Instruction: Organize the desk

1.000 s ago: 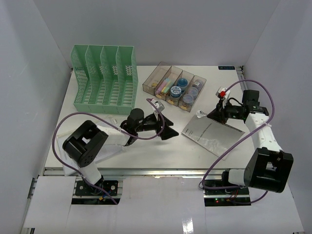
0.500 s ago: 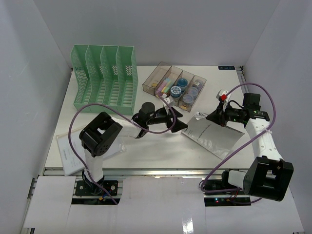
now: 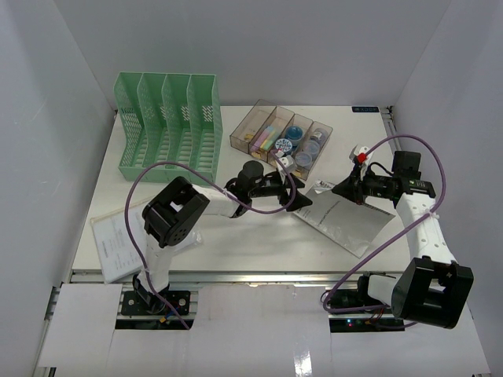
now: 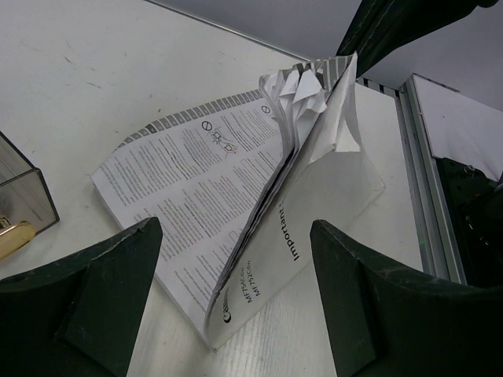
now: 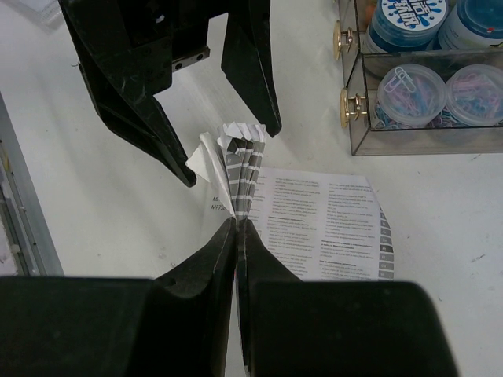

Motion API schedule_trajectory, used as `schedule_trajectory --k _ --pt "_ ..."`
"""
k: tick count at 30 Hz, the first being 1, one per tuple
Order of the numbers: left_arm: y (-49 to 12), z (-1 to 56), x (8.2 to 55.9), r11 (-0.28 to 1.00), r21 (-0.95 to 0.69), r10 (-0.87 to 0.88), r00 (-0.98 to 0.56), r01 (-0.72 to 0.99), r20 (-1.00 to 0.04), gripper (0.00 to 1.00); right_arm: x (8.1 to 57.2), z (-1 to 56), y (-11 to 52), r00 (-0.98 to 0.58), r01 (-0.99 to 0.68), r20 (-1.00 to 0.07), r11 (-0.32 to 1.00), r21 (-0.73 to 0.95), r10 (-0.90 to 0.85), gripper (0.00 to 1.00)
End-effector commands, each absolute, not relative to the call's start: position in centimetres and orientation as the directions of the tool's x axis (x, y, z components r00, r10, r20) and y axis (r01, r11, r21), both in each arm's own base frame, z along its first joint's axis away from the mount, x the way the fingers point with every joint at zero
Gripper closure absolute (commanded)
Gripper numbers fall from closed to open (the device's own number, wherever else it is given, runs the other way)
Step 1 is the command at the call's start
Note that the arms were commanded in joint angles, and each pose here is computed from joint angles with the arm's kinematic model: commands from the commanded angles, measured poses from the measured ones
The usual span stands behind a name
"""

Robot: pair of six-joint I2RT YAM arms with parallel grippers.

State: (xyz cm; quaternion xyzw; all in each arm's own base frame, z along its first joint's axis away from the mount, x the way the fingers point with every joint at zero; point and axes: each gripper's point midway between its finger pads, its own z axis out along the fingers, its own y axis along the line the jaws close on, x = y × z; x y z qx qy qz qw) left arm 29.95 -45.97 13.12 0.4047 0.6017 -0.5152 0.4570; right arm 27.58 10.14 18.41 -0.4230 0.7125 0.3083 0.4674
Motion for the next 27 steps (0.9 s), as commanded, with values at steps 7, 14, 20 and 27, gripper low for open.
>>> schedule_trajectory --k 7,14,20,27 --pt "-48.3 14.4 29.5 0.067 -0.213 0.021 -0.215 0.975 -0.976 0.28 27.1 19.9 11.2 -0.162 -0.910 -0.946 0.413 0.033 -0.280 0.92" --pt "-48.5 15.0 28.3 -0.002 -0.235 0.017 -0.234 0.972 -0.972 0.64 27.3 19.5 11.1 -0.168 -0.907 -0.943 0.419 0.034 -0.287 0.92" --pt "-47.6 15.4 26.7 -0.038 -0.245 0.022 -0.244 0.969 -0.969 0.98 27.8 19.0 10.7 -0.178 -0.899 -0.935 0.436 0.028 -0.307 0.92" --pt "-46.3 15.4 25.1 -0.060 -0.273 0.066 -0.269 0.960 -0.961 1.00 28.4 18.1 10.2 -0.184 -0.891 -0.921 0.454 0.008 -0.344 0.62"
